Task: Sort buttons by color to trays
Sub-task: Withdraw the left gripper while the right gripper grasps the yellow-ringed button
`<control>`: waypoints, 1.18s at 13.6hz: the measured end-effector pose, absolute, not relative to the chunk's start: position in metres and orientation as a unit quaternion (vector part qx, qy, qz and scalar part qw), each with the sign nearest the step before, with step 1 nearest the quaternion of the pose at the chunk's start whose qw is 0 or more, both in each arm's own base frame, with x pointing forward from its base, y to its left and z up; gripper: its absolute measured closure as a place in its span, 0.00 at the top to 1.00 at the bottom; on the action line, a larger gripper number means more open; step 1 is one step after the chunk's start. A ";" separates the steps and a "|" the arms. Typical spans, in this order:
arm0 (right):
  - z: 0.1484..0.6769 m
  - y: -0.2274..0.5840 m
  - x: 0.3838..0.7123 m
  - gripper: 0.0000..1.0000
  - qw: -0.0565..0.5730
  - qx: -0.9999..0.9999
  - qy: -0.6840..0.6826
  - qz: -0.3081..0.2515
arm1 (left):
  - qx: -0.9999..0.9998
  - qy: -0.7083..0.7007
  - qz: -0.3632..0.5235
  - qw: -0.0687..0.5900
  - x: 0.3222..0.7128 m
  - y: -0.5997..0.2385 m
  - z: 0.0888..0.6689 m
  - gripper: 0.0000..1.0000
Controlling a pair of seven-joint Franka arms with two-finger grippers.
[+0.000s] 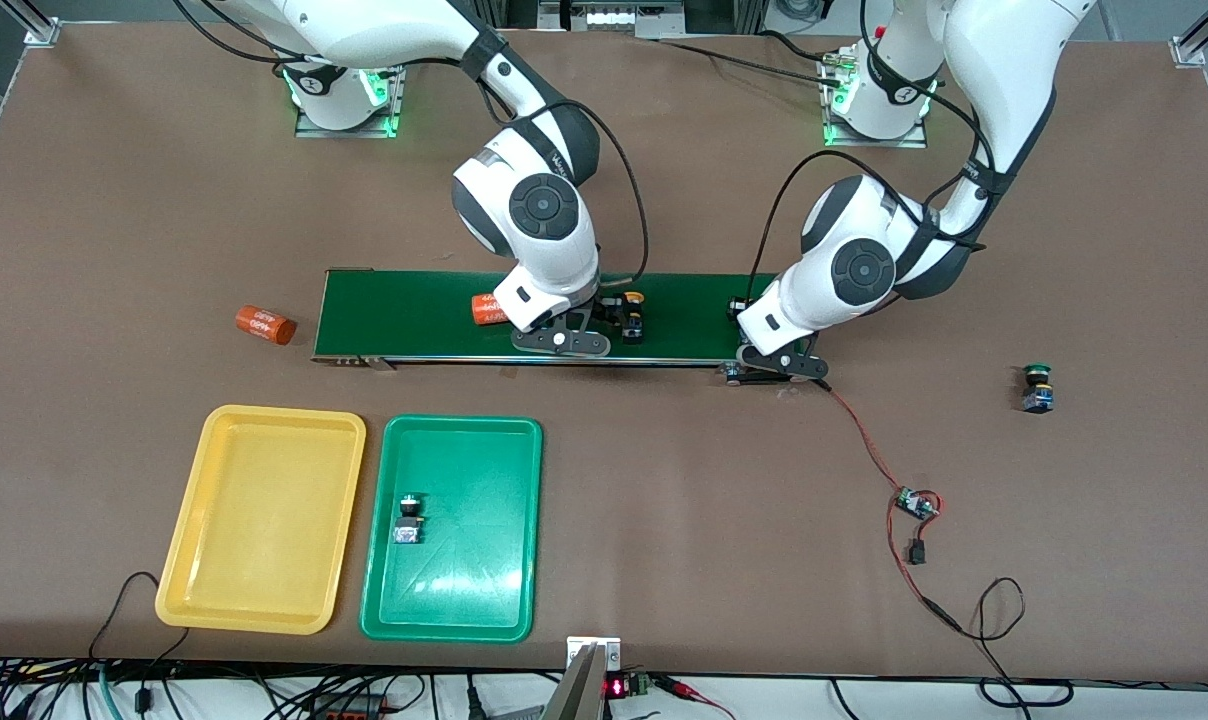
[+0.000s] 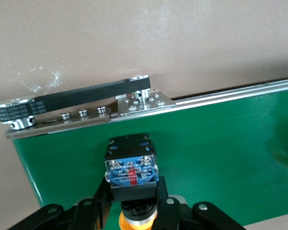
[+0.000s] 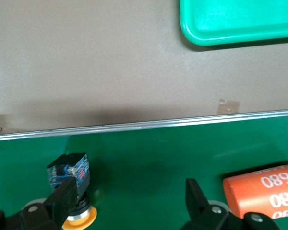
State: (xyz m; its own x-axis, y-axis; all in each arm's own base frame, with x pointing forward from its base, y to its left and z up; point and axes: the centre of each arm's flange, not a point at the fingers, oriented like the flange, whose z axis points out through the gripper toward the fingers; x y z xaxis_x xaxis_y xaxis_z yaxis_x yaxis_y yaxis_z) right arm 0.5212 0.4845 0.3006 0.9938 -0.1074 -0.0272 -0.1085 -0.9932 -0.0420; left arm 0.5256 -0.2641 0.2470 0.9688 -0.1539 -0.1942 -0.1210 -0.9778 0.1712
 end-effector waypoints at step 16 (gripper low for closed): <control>0.279 0.488 0.512 1.00 0.010 -0.998 0.057 0.026 | 0.989 0.098 -0.098 0.059 0.579 -0.053 0.312 1.00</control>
